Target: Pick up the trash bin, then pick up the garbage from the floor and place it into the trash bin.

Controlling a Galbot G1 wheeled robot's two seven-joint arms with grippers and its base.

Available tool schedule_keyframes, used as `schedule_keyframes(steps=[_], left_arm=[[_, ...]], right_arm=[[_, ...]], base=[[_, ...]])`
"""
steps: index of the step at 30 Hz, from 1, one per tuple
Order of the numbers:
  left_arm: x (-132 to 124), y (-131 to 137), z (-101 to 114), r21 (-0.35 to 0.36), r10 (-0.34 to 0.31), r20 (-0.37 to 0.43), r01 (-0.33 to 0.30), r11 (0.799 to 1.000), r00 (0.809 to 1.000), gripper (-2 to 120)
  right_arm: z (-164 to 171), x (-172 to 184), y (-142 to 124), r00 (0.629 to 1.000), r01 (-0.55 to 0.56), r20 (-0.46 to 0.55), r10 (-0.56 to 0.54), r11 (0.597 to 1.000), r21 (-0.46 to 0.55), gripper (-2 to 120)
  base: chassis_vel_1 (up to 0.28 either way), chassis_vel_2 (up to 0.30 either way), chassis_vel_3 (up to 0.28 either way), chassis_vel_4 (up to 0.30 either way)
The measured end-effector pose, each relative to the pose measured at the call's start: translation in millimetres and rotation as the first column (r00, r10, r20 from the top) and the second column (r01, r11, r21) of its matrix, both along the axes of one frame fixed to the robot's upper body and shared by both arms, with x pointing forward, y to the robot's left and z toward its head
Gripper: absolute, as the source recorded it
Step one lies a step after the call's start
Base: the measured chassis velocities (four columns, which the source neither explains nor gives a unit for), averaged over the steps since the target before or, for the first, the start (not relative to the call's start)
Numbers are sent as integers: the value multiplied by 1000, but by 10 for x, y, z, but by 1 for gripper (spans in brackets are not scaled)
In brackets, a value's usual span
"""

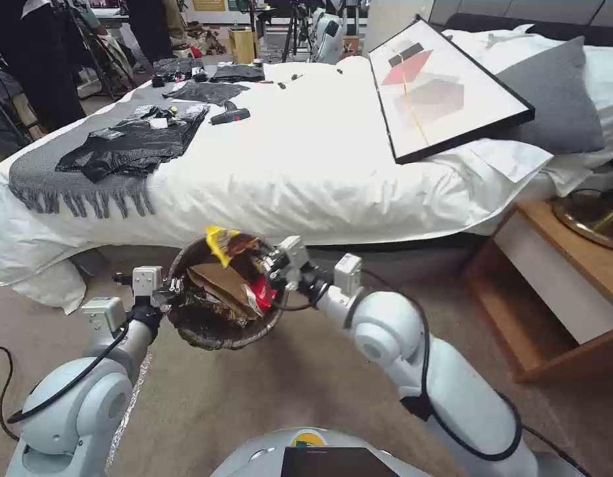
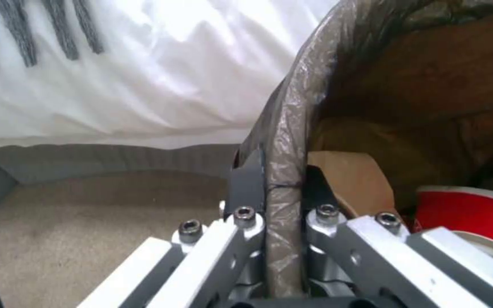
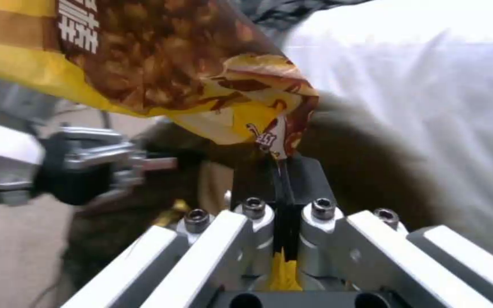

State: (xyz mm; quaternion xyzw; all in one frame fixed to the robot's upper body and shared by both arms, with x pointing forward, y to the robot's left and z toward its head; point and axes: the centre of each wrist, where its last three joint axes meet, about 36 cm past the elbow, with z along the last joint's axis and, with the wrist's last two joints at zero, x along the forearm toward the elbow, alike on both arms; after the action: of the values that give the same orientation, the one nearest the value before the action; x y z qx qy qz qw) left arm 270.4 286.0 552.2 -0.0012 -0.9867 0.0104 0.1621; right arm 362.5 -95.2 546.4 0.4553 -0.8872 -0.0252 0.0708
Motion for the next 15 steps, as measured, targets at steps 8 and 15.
schedule_keyframes(steps=[8,15], left_arm=[[-28,-9,36,1,1,10,-1,1000,1000,2],[-45,-17,52,-2,2,14,-2,1000,1000,2]], right_arm=[[-133,-28,277,999,-20,-48,19,1000,-8,0],[-223,-47,360,998,-11,-68,9,1000,-27,3]], base=[[0,0,0,0],[0,0,0,0]])
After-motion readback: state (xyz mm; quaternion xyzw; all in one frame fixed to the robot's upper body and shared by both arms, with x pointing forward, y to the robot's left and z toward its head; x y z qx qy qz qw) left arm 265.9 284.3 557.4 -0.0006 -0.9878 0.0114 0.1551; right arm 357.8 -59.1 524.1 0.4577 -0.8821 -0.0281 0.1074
